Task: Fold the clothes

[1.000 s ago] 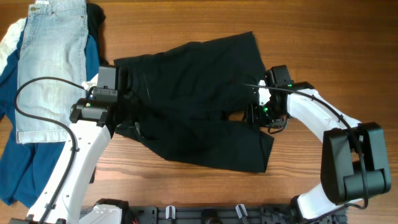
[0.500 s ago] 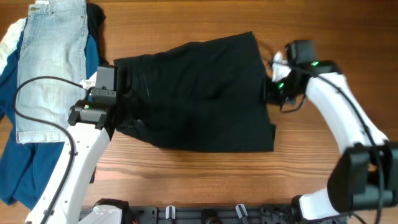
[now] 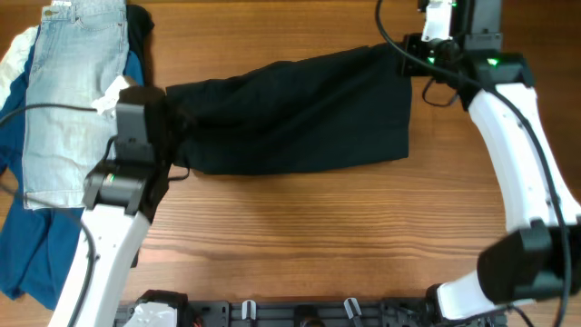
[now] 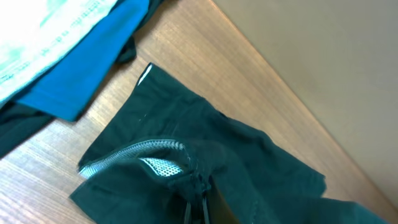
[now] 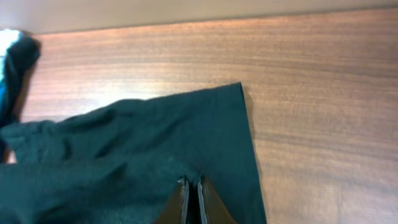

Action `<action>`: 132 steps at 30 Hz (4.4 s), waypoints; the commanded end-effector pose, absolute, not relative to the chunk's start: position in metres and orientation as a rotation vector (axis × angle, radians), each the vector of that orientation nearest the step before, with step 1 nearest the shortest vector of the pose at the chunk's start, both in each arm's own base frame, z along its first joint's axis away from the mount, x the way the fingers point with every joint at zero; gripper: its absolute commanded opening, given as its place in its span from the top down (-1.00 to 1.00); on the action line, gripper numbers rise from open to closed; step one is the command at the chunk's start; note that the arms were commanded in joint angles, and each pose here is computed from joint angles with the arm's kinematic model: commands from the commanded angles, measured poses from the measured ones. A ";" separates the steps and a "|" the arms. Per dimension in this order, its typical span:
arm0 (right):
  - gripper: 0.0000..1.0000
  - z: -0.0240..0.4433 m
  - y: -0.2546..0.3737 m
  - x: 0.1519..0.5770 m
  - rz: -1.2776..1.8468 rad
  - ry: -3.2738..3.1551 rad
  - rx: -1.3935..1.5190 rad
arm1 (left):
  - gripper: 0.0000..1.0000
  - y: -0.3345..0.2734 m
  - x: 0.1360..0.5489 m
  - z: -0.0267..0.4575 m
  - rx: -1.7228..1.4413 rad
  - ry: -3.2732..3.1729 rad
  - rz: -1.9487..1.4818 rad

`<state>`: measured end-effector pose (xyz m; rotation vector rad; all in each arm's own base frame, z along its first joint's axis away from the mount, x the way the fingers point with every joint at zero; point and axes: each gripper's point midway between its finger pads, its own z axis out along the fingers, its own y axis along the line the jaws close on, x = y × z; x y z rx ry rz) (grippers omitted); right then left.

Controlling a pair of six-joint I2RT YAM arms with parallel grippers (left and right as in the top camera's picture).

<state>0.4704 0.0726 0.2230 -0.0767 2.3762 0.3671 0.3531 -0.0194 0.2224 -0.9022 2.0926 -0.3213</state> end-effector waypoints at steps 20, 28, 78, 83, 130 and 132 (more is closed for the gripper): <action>0.90 0.071 0.112 0.582 0.375 2.291 -0.162 | 0.66 -0.002 0.492 0.106 -0.955 1.918 -0.121; -1.00 0.137 0.109 0.547 0.385 2.323 -0.179 | -0.99 -0.020 0.485 0.139 -0.704 2.021 -0.146; -0.91 0.110 0.030 0.447 0.583 2.789 0.083 | -0.93 -0.087 0.408 -0.008 -0.033 2.668 -0.827; -0.89 0.110 0.030 0.447 0.583 2.790 0.084 | -0.36 -0.105 0.406 -0.015 -0.056 2.696 -0.830; 0.92 -0.006 0.160 0.427 0.833 2.851 0.022 | 0.92 -0.163 0.435 0.205 -0.170 2.656 -0.588; 0.91 -0.006 0.160 0.427 0.833 2.851 0.022 | 0.92 -0.188 0.436 0.205 -0.136 2.640 -0.624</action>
